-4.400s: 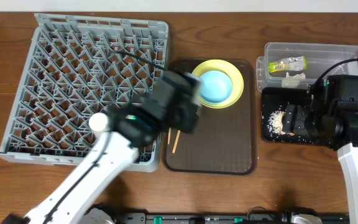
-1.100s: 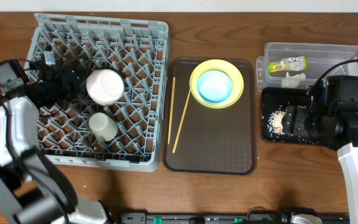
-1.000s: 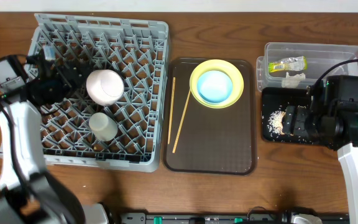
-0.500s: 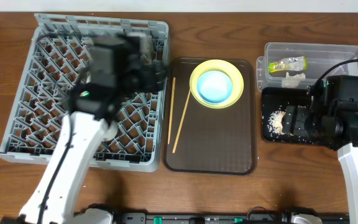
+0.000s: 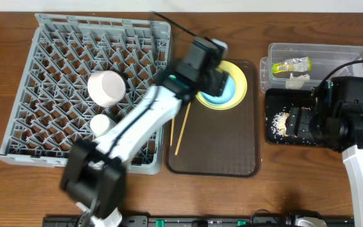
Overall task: Sort waste into correct bins and load items into the dishwasher
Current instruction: 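Move the left gripper over the blue bowl on the yellow plate, then grasp the blue bowl rim with the left gripper and lift it, then carry the blue bowl left and lower it into the rack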
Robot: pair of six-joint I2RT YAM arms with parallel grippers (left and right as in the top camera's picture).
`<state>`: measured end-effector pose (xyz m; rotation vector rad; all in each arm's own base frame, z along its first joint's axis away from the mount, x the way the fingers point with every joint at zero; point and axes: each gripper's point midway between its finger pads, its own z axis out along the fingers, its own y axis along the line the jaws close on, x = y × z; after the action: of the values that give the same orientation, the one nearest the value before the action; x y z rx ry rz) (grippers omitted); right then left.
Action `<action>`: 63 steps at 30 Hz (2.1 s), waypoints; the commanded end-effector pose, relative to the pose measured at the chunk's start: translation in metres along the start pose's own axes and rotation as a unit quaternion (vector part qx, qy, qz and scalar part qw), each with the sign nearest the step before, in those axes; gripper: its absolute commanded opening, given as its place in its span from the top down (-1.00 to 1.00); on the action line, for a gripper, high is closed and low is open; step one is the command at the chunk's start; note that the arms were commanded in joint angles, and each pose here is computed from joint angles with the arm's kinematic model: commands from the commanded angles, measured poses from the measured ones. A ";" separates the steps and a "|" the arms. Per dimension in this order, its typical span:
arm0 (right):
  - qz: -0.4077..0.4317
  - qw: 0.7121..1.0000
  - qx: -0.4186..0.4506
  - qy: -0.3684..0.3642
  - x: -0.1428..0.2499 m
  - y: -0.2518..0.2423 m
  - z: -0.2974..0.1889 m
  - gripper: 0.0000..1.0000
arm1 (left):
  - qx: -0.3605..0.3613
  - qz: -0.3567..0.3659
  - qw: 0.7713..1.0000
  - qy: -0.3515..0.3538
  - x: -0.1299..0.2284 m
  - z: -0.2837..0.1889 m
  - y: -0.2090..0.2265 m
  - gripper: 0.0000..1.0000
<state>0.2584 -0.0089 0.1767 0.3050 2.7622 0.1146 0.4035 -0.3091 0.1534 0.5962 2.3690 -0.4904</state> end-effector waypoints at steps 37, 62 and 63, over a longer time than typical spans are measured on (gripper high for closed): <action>0.005 1.000 0.008 0.004 0.003 -0.004 -0.002 -0.74 | -0.061 0.051 0.992 0.094 0.083 0.091 -0.005 0.33; 0.002 1.000 0.009 0.007 0.004 -0.005 -0.002 -0.74 | -0.050 0.045 0.998 0.014 0.023 0.031 -0.014 0.88; 0.002 1.000 0.009 0.007 0.004 -0.005 -0.002 -0.74 | -0.051 0.042 0.998 0.004 0.015 0.018 -0.012 0.88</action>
<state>0.2532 -0.0083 0.1748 0.3076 2.7849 0.1143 0.3879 -0.3337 0.0694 0.7169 2.4519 -0.2910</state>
